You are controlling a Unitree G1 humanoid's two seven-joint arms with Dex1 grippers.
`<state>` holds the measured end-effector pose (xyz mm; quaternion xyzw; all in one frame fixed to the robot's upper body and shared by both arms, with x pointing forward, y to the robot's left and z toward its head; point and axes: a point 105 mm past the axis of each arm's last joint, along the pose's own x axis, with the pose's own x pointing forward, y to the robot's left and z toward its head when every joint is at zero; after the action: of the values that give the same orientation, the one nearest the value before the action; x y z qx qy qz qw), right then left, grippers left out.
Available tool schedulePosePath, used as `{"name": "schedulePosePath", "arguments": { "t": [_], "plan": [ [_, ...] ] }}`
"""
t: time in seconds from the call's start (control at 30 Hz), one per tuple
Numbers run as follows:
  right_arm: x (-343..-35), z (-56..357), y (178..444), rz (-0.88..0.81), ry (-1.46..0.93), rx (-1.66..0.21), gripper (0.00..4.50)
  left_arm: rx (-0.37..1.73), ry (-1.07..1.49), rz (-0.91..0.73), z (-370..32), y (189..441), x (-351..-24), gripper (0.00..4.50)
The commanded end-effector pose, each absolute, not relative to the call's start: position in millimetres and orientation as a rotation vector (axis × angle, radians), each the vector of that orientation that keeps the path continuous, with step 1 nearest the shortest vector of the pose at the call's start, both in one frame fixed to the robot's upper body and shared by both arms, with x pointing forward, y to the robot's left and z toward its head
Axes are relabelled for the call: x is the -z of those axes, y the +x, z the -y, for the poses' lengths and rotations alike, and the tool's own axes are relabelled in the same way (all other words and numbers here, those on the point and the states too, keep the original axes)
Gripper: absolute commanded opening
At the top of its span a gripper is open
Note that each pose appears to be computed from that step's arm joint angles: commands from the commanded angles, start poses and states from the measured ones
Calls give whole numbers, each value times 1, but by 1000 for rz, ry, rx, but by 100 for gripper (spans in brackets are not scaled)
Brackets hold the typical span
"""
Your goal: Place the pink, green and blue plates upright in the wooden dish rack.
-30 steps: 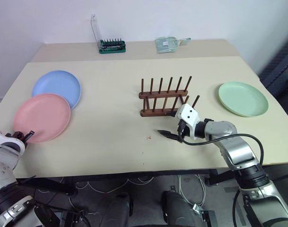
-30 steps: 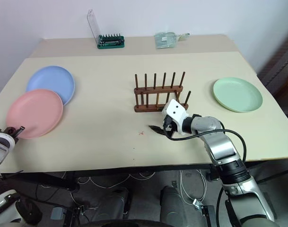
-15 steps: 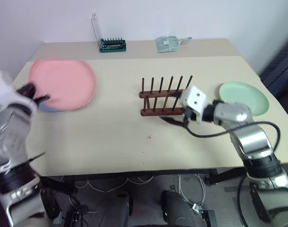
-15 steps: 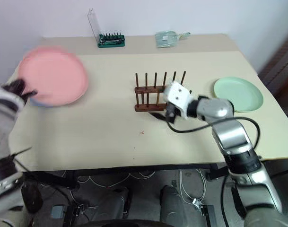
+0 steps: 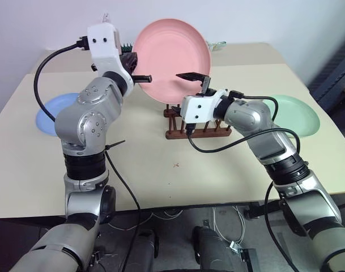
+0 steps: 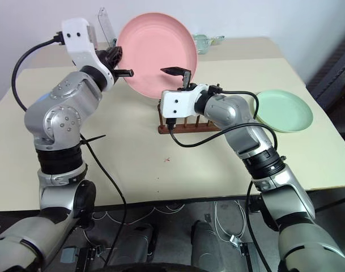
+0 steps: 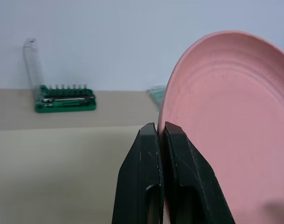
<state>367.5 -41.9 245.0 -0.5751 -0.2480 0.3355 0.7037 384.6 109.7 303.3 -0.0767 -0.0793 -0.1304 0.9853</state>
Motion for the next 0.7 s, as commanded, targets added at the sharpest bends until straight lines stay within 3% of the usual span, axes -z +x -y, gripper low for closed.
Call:
{"name": "schedulePosePath", "arguments": {
  "t": [0.03,0.27,0.3,0.4,0.5,0.63,0.7],
  "plan": [
    [-258,39,368,611,-1328,-697,389,309,-148,232,-99,372,-324,0],
    [-259,47,374,618,-1359,-630,63,311,-168,234,-101,370,-325,0],
    [-259,48,375,621,-1367,-625,9,321,-191,244,-100,369,-326,31],
    [-258,51,375,628,-1377,-608,7,353,-312,335,-102,363,-342,140],
    [-265,72,380,602,-1348,-530,7,250,-400,469,-131,361,-364,288],
    [-288,121,380,550,-1111,-410,7,88,-361,542,-178,365,-369,288],
    [-303,140,373,507,-767,-424,7,78,-174,482,-185,373,-350,288]
  ]
}}
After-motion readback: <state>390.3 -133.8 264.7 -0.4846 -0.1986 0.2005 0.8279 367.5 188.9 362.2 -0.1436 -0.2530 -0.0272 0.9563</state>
